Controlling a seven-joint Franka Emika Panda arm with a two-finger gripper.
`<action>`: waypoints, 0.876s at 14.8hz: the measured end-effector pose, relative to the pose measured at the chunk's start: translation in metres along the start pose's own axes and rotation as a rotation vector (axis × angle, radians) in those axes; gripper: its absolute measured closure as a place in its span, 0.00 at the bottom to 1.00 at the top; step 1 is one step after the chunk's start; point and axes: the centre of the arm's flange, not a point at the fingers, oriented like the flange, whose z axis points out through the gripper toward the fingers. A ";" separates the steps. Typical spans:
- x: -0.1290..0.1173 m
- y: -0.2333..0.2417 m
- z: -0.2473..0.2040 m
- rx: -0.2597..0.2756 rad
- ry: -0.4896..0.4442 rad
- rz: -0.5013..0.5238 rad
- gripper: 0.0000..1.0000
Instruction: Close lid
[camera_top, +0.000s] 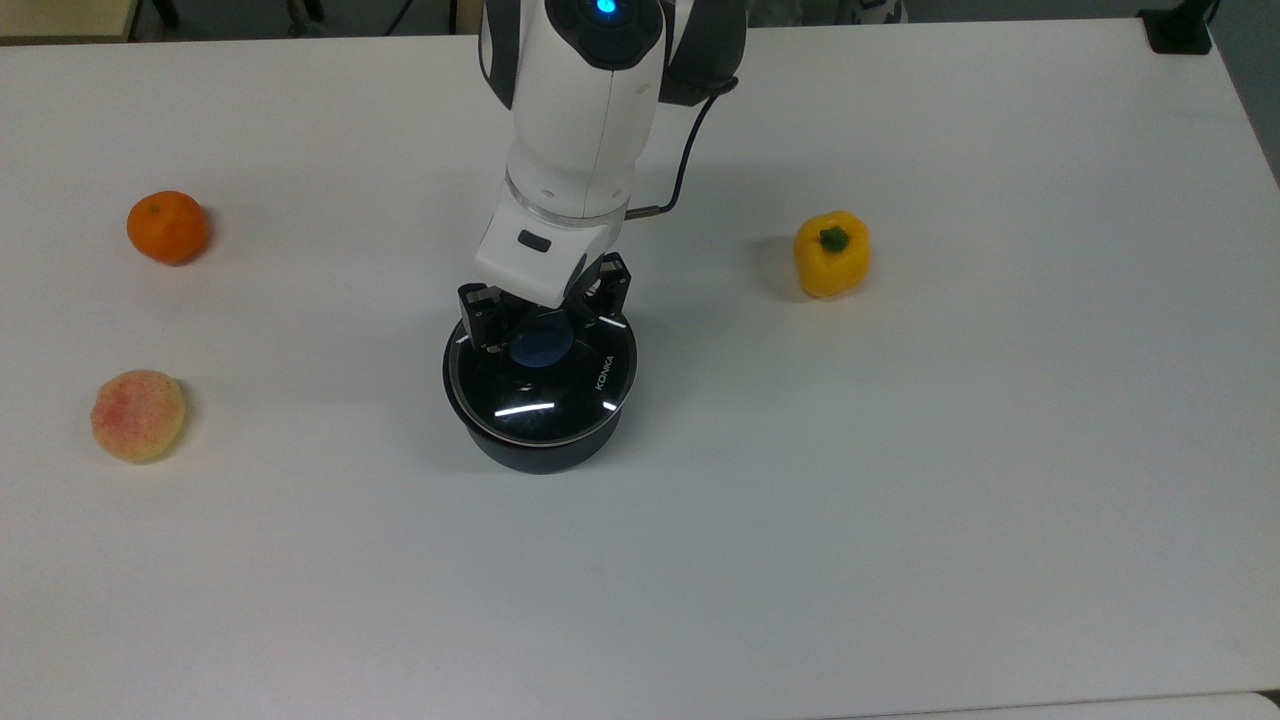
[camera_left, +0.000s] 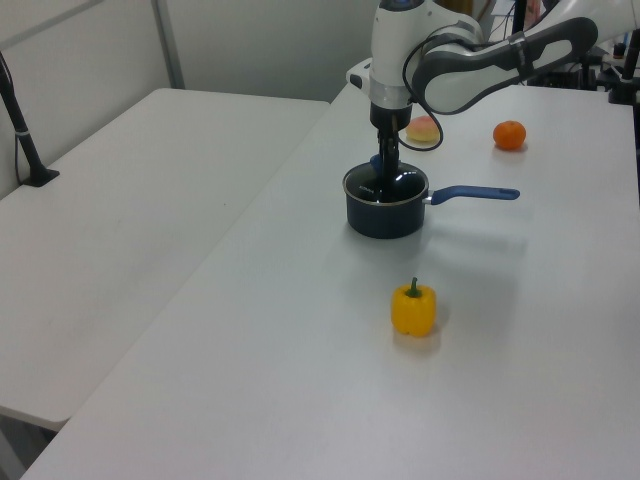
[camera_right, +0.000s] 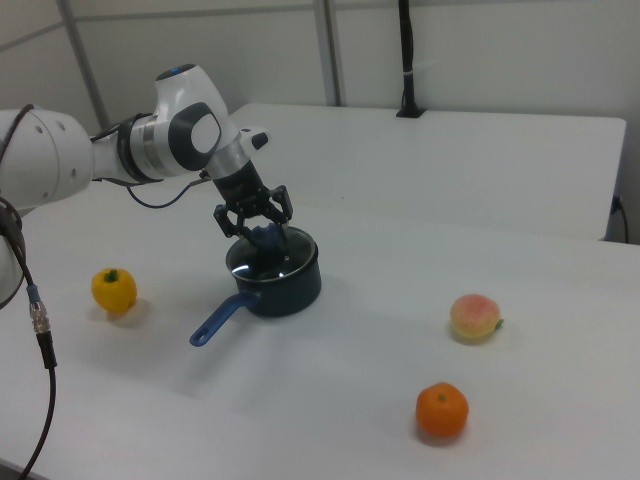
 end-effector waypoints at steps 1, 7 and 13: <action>-0.001 0.002 0.001 -0.003 -0.001 0.001 0.38; 0.000 0.003 0.004 -0.007 -0.003 0.003 0.16; -0.004 0.013 -0.041 -0.025 0.054 0.105 0.00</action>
